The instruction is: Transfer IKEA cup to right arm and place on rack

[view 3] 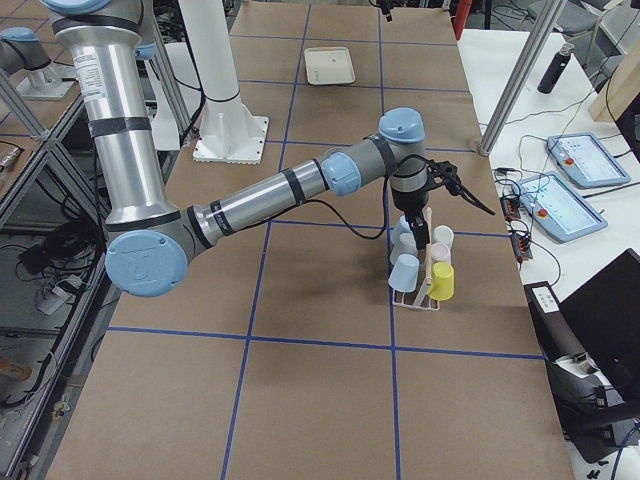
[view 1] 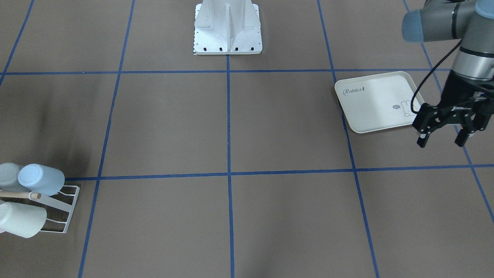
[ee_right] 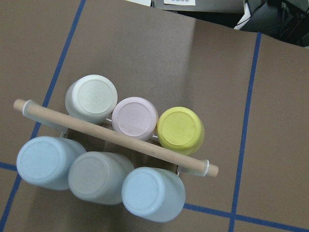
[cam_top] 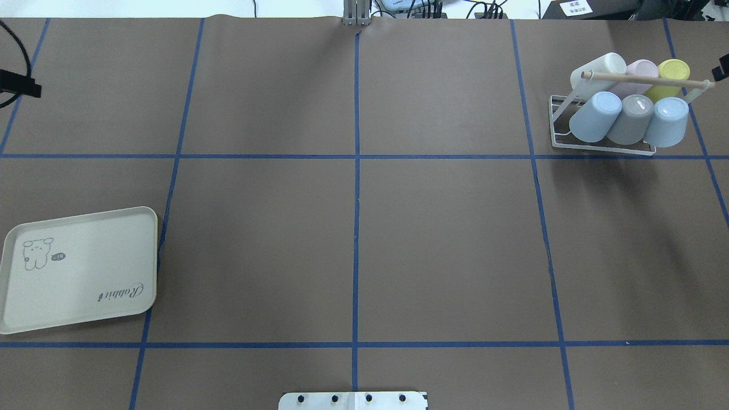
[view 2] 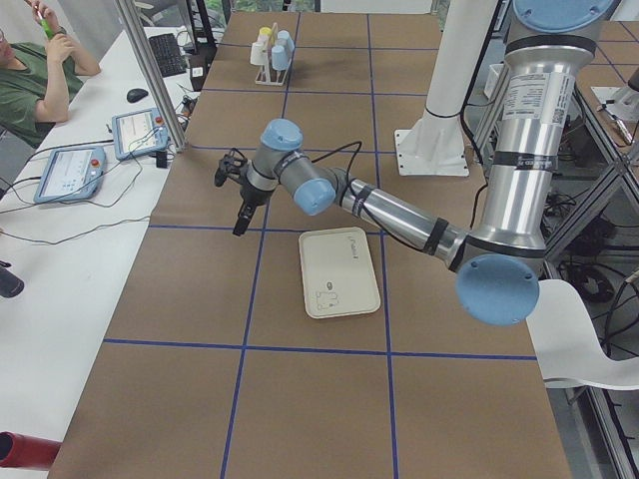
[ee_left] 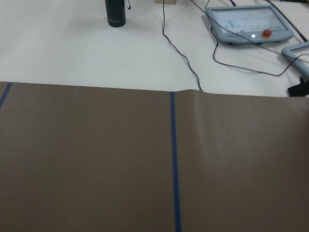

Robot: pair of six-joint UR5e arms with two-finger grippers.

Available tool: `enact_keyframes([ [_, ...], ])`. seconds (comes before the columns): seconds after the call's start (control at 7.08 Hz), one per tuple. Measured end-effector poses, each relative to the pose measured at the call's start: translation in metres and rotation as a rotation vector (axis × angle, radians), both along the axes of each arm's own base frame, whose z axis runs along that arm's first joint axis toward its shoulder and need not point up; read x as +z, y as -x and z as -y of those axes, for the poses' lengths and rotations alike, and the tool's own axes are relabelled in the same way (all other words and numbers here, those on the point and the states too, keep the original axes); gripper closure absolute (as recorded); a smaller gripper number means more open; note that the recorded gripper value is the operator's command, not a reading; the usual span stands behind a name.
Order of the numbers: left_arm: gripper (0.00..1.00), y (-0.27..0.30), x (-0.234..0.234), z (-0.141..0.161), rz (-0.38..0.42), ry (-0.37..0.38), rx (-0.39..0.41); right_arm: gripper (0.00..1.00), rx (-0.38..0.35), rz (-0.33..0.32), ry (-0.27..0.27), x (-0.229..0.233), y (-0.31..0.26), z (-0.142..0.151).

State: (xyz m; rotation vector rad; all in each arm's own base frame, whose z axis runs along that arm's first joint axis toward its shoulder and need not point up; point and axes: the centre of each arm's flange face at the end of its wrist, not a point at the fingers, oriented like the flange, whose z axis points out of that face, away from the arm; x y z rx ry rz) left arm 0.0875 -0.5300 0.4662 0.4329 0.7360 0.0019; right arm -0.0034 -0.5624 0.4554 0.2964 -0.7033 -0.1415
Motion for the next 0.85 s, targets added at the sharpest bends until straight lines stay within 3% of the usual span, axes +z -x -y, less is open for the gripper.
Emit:
enact_keyframes([
  [0.28,0.00,0.070,0.088,-0.013,-0.013,0.034,0.130,0.00,-0.090,0.061,0.022,0.027,-0.037,-0.009],
  [0.42,0.00,0.097,0.126,-0.021,-0.004,0.051,0.149,0.00,-0.101,0.064,0.035,0.036,-0.045,-0.014],
  [0.71,0.00,0.124,0.176,-0.034,-0.010,0.142,0.098,0.00,-0.098,0.038,0.041,0.054,-0.052,-0.019],
  [0.85,0.00,0.129,0.187,-0.036,-0.014,0.170,0.076,0.00,-0.089,-0.004,0.042,0.064,-0.056,-0.023],
])
